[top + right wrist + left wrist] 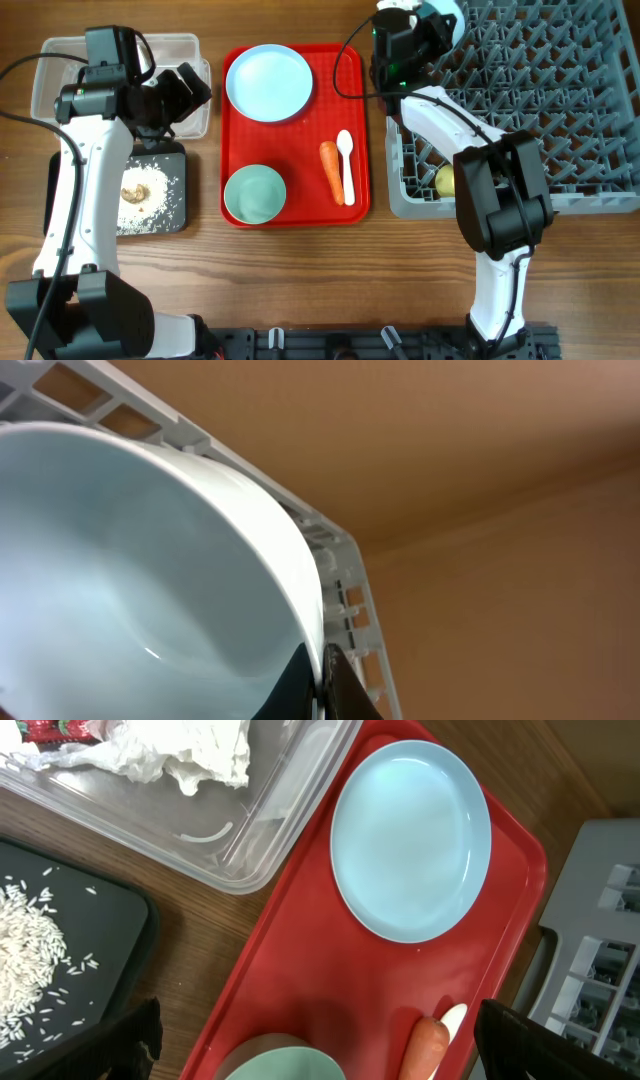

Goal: Sort waste into correct bins and load items into the dishwasher rack
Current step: 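Lift the white bowl and place it upright in the rack, then move right gripper back to the tray and grasp the pale green bowl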

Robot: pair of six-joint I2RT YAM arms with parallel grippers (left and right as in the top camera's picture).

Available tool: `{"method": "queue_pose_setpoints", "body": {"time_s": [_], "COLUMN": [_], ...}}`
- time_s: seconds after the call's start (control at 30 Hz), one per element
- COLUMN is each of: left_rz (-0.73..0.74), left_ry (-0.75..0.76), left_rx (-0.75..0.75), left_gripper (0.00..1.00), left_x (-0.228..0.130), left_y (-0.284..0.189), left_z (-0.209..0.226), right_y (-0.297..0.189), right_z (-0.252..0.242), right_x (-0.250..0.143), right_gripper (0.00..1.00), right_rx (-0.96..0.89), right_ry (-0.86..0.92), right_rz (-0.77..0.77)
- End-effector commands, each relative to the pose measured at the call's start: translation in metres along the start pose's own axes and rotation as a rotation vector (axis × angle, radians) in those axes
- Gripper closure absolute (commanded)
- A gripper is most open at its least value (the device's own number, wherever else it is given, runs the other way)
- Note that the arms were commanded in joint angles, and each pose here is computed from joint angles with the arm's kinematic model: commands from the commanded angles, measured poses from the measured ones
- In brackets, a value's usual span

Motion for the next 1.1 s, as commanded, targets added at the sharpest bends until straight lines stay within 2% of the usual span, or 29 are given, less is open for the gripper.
{"method": "queue_pose_setpoints", "body": {"time_s": [0.0, 0.2, 0.33, 0.5, 0.63, 0.73, 0.83, 0.97, 1.07], "left_rz": [-0.025, -0.025, -0.025, -0.025, -0.025, -0.025, -0.025, -0.025, -0.025], "left_ry": [0.003, 0.003, 0.003, 0.003, 0.003, 0.003, 0.003, 0.003, 0.003], "left_rx": [-0.01, -0.01, -0.01, -0.01, -0.01, -0.01, -0.01, -0.01, -0.01], "left_gripper": [0.0, 0.0, 0.0, 0.0, 0.0, 0.0, 0.0, 0.0, 0.0], "left_x": [0.004, 0.004, 0.004, 0.004, 0.004, 0.004, 0.004, 0.004, 0.004], "left_y": [-0.008, -0.008, -0.008, -0.008, -0.008, -0.008, -0.008, -0.008, -0.008], "left_z": [-0.002, -0.002, -0.002, -0.002, -0.002, -0.002, -0.002, -0.002, -0.002], "right_y": [0.001, -0.011, -0.023, -0.04, -0.046, -0.048, -0.049, -0.053, -0.059], "right_z": [0.011, 0.015, 0.021, 0.029, 0.032, 0.033, 0.033, 0.034, 0.027], "right_x": [-0.007, -0.002, 0.004, 0.013, 0.017, 0.018, 0.018, 0.021, 0.028], "right_gripper": [0.96, 0.96, 0.86, 0.63, 0.53, 0.31, 0.02, 0.0, 0.0], "right_rx": [0.006, 0.001, 0.008, 0.025, 0.033, 0.034, 0.035, 0.036, 0.009], "right_ry": [0.013, -0.017, -0.032, -0.05, -0.052, -0.052, -0.052, -0.037, 0.07], "right_rz": [0.022, 0.014, -0.006, -0.04, -0.054, -0.057, -0.06, -0.069, -0.081]}}
Point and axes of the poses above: each gripper's point midway between its finger pads, its own y axis out along the fingers, its own z axis along the line the jaws close on, x = y × z, the point moved 2 cm from there along -y, back along the fingers, and after that the axes turned 1 degree about y, right-handed, at the moved point
